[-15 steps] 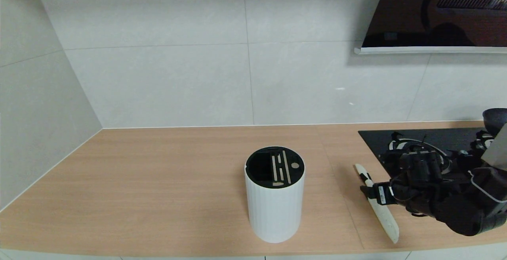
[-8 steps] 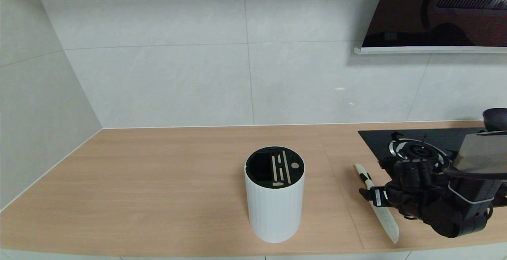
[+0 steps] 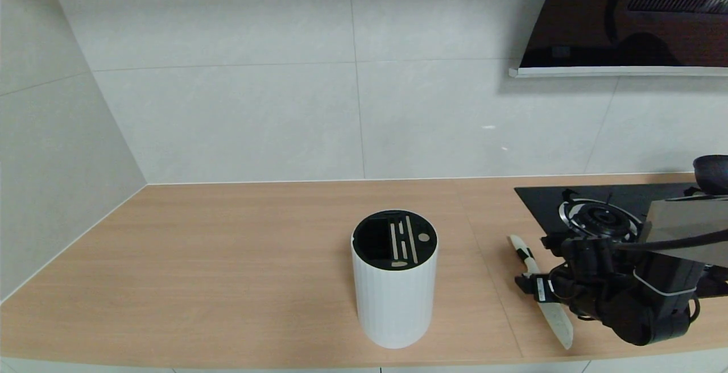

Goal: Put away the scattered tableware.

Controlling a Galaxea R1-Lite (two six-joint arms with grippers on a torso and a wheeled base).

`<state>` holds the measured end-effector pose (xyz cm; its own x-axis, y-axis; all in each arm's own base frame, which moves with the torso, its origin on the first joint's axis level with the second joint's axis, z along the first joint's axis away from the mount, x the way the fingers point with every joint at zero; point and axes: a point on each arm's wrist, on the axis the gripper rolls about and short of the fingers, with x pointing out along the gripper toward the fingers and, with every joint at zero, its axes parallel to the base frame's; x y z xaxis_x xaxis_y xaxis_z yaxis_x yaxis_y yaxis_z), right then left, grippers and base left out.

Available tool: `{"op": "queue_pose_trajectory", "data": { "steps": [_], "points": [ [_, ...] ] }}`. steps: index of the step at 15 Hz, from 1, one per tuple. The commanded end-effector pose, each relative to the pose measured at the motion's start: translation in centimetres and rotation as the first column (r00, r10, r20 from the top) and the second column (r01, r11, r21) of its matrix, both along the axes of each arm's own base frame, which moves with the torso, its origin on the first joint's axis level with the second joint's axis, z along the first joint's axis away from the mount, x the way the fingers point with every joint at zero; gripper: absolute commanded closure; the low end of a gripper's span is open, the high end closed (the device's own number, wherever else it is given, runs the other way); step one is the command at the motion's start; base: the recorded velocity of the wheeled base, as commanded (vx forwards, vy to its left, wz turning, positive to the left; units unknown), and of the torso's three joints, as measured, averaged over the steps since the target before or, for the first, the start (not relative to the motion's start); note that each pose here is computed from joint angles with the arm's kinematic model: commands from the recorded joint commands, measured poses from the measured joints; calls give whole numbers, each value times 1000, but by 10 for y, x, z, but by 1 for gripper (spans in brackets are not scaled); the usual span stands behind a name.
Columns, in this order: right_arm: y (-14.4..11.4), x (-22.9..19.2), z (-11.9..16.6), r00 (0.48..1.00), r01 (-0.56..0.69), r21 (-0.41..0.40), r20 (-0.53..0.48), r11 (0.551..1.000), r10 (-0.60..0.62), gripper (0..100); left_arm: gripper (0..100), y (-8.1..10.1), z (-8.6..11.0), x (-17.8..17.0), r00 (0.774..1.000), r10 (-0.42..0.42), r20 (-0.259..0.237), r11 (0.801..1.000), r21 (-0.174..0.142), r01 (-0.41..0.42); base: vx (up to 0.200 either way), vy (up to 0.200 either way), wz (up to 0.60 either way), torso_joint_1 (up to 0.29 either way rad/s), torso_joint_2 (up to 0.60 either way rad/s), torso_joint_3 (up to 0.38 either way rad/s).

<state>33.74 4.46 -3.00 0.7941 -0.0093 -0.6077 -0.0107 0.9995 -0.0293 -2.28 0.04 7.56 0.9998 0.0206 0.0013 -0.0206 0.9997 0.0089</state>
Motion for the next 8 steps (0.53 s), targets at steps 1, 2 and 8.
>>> {"op": "queue_pose_trajectory", "data": {
  "steps": [1, 2, 8],
  "points": [
    [0, 0, -2, 1000, 0, -1, -5, 1000, 0, 0, 0, 0, 0, 0, 1000, 1, 0, 1000, 0, -1, 0, 0, 0, 0, 0, 0],
    [0, 1, -3, 1000, 0, -1, -5, 1000, 0, 0, 0, 0, 0, 0, 1000, 1, 0, 1000, 0, -1, 0, 0, 0, 0, 0, 0],
    [1, 4, -5, 1000, -3, -4, -4, 1000, 3, 0, 0, 0, 0, 0, 1000, 1, 0, 1000, 0, -1, 0, 0, 0, 0, 0, 0]
  ]
}}
